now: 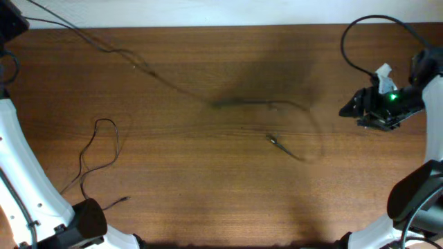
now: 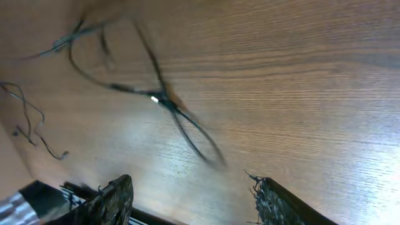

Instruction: Untangle cables

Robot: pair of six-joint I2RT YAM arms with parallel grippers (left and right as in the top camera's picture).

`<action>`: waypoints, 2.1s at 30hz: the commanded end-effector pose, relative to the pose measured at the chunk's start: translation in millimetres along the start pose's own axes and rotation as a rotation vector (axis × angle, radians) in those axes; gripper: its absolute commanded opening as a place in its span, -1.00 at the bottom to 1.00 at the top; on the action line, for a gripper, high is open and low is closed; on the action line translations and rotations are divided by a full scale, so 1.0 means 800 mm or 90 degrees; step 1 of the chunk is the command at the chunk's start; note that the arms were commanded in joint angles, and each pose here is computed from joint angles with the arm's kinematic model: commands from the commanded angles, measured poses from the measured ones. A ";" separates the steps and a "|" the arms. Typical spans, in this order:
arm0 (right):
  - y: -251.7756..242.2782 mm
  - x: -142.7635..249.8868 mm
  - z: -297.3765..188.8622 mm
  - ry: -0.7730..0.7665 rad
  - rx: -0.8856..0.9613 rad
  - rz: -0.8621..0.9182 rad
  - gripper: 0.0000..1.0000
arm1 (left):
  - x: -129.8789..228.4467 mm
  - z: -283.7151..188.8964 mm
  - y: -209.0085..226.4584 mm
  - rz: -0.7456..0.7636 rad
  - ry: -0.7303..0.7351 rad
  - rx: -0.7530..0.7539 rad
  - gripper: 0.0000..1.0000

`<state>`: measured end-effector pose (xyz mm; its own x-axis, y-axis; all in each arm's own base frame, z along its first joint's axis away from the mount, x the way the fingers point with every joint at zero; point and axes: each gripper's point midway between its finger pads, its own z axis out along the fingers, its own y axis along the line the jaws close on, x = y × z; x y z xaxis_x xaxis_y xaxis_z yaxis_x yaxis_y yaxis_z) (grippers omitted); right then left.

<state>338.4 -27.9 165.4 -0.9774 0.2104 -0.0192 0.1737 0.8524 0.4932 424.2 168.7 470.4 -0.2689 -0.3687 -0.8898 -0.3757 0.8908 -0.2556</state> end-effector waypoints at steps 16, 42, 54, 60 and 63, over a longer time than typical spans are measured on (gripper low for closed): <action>0.219 -0.030 0.162 -0.098 -0.011 -0.035 0.55 | 0.007 0.006 -0.006 -0.004 0.019 0.020 -1.00; 0.250 -0.063 0.235 -0.156 0.025 -0.054 -0.92 | 0.023 0.023 0.001 -0.008 0.052 0.012 -1.00; 0.175 -0.045 0.014 -0.252 0.057 -0.015 -0.92 | -0.135 -0.075 -0.032 0.079 -0.260 -0.001 -1.00; 0.171 -0.039 0.017 -0.235 0.066 -0.020 -0.92 | -0.222 -0.182 -0.048 0.078 -0.481 -0.005 -1.00; 0.164 -0.032 0.020 -0.219 0.081 -0.024 -0.92 | -0.208 -0.143 -0.039 0.108 -0.435 -0.030 -1.00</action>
<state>389.3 87.4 219.6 -0.8811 0.3350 -0.3339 0.1888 0.8963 0.4011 361.0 159.5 690.1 0.3638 -0.0031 -0.9315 -0.3714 0.9166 -0.1481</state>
